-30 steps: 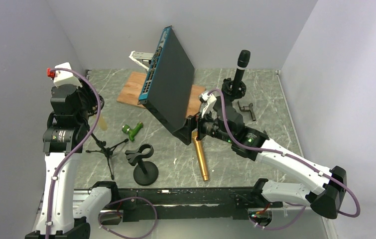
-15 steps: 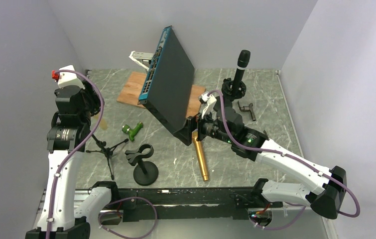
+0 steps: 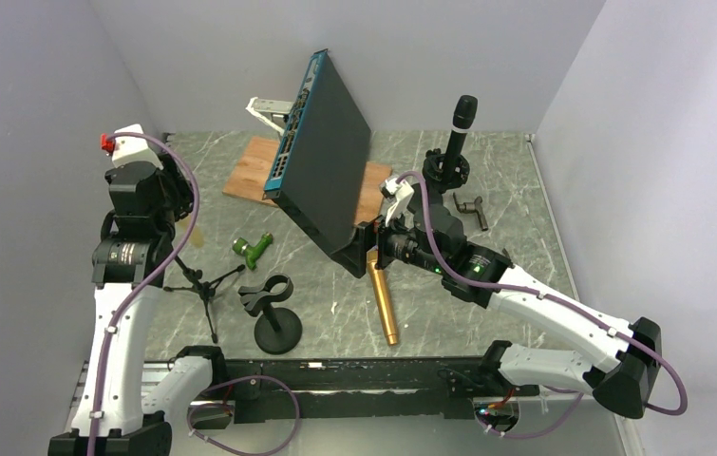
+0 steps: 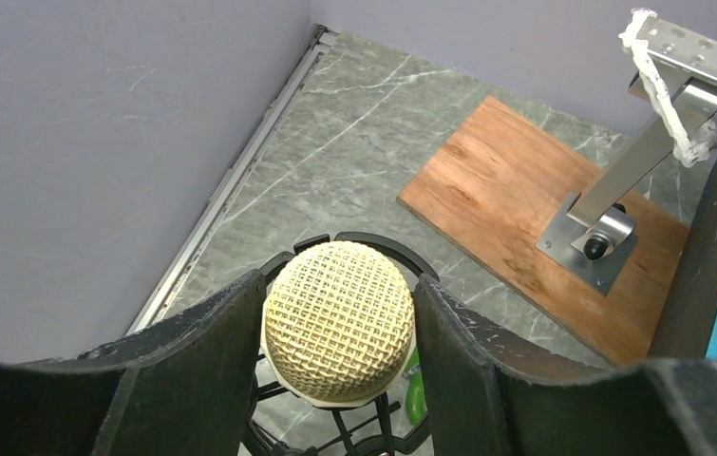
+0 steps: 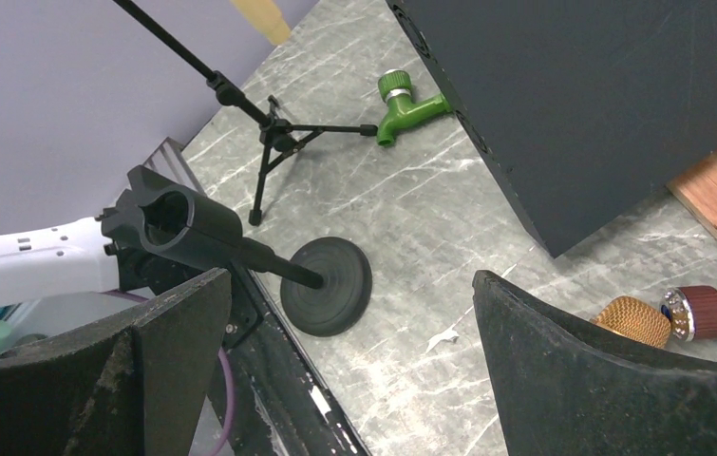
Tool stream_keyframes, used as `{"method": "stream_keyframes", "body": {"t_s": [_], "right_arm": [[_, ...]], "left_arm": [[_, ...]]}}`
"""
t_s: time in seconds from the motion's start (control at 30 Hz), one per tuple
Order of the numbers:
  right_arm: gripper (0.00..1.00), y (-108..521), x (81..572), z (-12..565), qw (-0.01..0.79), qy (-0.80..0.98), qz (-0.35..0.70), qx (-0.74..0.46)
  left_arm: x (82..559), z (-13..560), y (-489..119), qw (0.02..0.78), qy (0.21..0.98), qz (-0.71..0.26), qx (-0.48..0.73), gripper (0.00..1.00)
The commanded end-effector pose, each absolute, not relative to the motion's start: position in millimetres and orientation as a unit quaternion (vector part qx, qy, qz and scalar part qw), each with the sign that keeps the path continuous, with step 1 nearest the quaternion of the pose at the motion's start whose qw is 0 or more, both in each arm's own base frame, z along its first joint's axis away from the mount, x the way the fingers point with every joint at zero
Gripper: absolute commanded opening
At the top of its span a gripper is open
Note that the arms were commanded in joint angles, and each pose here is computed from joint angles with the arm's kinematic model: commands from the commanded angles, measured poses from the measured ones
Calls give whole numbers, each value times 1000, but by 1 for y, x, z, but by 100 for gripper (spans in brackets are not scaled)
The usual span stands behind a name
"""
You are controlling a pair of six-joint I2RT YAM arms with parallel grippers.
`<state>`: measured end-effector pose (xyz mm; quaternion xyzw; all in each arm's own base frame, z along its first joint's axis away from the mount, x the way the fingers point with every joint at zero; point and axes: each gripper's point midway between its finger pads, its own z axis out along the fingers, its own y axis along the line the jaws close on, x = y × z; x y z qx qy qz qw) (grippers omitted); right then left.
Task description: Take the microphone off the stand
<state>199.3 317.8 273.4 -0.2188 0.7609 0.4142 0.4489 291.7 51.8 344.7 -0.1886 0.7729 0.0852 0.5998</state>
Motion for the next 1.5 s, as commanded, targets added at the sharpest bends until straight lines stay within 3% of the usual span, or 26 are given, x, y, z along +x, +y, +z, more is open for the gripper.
{"method": "stream_keyframes", "body": {"t_s": [0.0, 0.1, 0.2, 0.27, 0.37, 0.57, 0.93, 1.23, 1.47], "right_arm": [[100, 317, 200, 296, 474, 740, 425, -217], [100, 318, 201, 295, 471, 742, 424, -218], [100, 319, 202, 294, 470, 743, 423, -217], [100, 319, 202, 294, 470, 743, 423, -218], [100, 319, 202, 294, 470, 744, 422, -219], [100, 319, 202, 293, 470, 745, 421, -217], [100, 318, 203, 291, 468, 748, 417, -217], [100, 319, 204, 289, 466, 751, 416, -214], [100, 324, 204, 286, 457, 754, 421, -214]], "left_arm": [[294, 348, 52, 610, 763, 79, -200, 63], [296, 346, 52, 608, 765, 80, -198, 62], [296, 347, 52, 610, 764, 81, -194, 54], [297, 349, 52, 613, 762, 83, -190, 43], [297, 356, 51, 619, 759, 82, -184, 19], [294, 381, 46, 637, 749, 69, -171, 0], [271, 461, 44, 704, 685, 39, -184, 0], [179, 568, 42, 818, 544, -12, -186, 0], [134, 597, 6, 859, 484, -111, -123, 0]]}}
